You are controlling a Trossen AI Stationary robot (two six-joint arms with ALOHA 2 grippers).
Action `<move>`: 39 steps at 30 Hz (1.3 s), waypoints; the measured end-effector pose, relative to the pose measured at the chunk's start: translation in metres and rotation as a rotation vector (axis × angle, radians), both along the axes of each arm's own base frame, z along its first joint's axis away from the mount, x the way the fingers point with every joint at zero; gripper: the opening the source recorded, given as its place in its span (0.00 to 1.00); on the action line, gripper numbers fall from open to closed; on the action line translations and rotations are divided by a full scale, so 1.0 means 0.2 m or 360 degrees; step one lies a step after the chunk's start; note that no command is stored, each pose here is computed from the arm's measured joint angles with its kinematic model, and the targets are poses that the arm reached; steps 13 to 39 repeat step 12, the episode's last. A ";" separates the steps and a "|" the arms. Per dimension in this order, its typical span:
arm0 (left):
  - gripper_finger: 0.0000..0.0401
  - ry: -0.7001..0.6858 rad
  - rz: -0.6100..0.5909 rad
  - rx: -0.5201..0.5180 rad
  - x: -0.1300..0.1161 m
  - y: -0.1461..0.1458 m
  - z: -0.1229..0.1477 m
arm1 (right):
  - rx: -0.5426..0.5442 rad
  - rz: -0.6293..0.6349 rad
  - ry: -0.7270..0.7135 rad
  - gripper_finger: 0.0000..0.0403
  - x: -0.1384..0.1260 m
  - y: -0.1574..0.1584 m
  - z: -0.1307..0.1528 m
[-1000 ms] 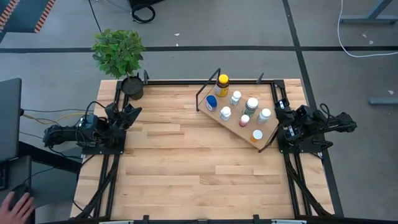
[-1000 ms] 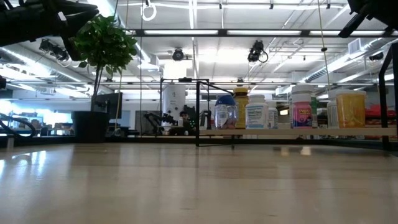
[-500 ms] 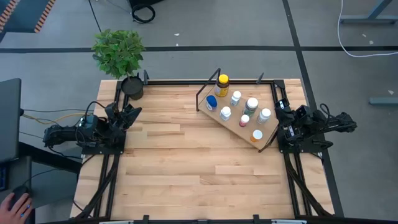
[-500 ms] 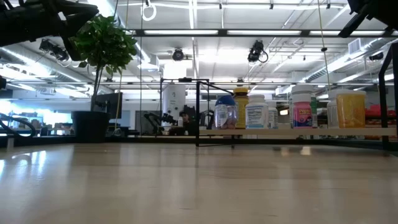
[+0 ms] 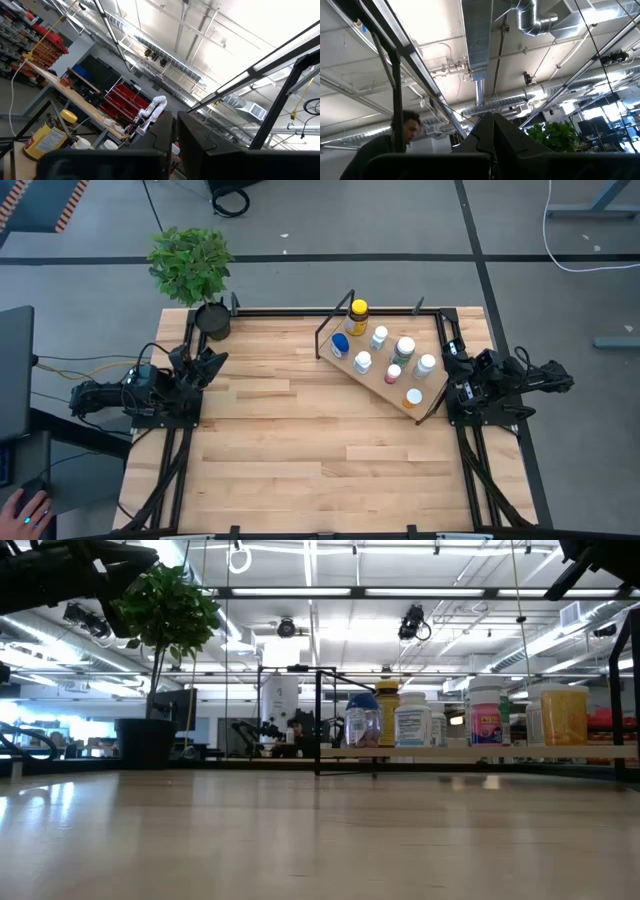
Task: Pick and place medicine bottles onto shelf by color
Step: Return to Home Position
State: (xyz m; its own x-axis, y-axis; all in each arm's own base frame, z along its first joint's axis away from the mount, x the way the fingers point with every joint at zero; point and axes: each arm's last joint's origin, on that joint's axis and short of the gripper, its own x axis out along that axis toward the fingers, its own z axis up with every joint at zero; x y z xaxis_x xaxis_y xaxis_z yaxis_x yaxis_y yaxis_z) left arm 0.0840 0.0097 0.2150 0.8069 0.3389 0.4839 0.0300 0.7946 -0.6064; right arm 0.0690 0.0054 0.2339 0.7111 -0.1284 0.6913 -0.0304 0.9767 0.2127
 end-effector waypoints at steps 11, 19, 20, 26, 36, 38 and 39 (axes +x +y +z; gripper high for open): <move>0.10 0.0000 0.0000 0.0000 0.00 0.00 0.00 | 0.0000 0.0000 0.0000 0.02 0.00 0.00 0.00; 0.10 0.0000 0.0000 0.0000 0.00 0.00 0.00 | 0.0000 0.0000 0.0000 0.02 0.00 0.00 0.00; 0.10 0.0000 0.0000 0.0000 0.00 0.00 0.00 | 0.0000 0.0000 0.0000 0.02 0.00 0.00 0.00; 0.10 0.0000 0.0000 0.0000 0.00 0.00 0.00 | 0.0000 0.0000 0.0000 0.02 0.00 0.00 0.00; 0.10 0.0000 0.0000 0.0000 0.00 0.00 0.00 | 0.0000 0.0000 0.0000 0.02 0.00 0.00 0.00; 0.10 0.0000 0.0000 0.0000 0.00 0.00 0.00 | 0.0000 0.0000 0.0000 0.02 0.00 0.00 0.00; 0.10 0.0000 0.0000 0.0000 0.00 0.00 0.00 | 0.0000 0.0000 0.0000 0.02 0.00 0.00 0.00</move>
